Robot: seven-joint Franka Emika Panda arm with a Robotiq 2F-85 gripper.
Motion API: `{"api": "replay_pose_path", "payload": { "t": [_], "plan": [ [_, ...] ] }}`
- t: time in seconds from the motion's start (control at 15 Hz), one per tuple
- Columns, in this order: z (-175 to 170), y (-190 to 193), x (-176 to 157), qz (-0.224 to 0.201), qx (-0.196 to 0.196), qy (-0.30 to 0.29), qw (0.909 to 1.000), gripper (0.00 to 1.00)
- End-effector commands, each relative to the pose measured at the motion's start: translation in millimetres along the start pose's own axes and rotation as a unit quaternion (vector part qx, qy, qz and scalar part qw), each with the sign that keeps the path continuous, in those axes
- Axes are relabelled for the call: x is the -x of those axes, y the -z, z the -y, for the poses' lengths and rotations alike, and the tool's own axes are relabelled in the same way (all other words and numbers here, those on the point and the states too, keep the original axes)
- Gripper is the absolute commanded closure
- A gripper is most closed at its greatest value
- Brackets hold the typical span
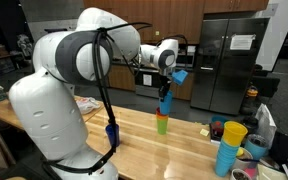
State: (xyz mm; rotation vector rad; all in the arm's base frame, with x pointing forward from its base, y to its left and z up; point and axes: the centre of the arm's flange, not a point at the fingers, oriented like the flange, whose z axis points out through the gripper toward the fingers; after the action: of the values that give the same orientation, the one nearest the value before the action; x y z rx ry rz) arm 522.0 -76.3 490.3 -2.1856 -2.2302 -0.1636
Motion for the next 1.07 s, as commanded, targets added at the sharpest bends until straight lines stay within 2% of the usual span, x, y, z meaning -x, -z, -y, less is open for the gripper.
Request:
{"api": "replay_pose_path", "payload": {
  "t": [0.0, 0.27, 1.0],
  "plan": [
    [6, 7, -4, 0.003, 0.002, 0.011, 0.9999, 0.66],
    [5, 6, -10, 0.004, 0.004, 0.019, 0.9998, 0.99],
    [-2, 8, -20, 0.002, 0.004, 0.030, 0.9996, 0.99]
  ]
}}
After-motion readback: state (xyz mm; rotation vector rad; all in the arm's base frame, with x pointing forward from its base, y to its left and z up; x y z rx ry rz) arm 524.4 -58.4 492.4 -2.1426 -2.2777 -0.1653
